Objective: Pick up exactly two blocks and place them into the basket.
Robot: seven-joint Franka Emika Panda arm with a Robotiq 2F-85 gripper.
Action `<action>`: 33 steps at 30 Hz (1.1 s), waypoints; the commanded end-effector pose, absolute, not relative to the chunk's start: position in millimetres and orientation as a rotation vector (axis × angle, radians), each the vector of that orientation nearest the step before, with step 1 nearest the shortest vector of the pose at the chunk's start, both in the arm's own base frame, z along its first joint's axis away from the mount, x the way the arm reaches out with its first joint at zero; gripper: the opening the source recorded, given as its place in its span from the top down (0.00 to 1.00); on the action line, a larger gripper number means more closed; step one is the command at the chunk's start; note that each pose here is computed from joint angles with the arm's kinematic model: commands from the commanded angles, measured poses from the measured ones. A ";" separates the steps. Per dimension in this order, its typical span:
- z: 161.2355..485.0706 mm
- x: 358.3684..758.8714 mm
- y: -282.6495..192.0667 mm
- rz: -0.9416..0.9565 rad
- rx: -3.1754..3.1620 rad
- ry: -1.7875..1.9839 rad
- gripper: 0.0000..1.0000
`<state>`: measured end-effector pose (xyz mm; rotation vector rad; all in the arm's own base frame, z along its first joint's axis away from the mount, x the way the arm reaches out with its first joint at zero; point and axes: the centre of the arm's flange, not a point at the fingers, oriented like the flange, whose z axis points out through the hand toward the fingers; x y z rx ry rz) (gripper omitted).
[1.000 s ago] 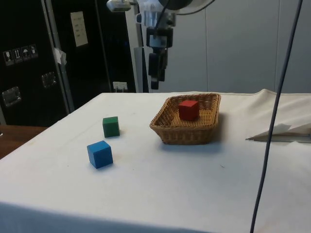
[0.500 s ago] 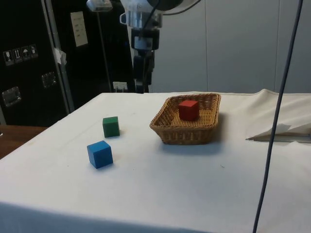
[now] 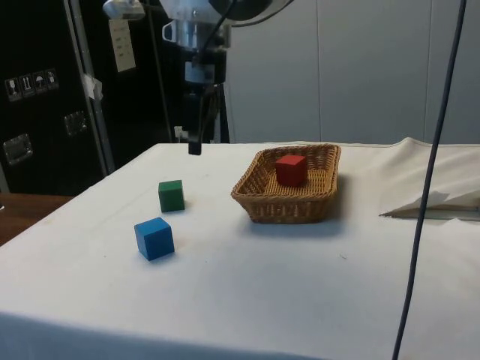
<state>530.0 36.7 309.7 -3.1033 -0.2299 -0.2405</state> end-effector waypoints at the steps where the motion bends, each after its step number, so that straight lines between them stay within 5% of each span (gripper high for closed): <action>1: 309.0 533.0 45.8 -0.238 -3.106 -0.228 0.00; 15: 302.0 545.2 89.6 -0.241 -3.090 -0.254 0.00; 33: 242.7 585.3 130.9 -0.164 -3.082 -0.237 0.00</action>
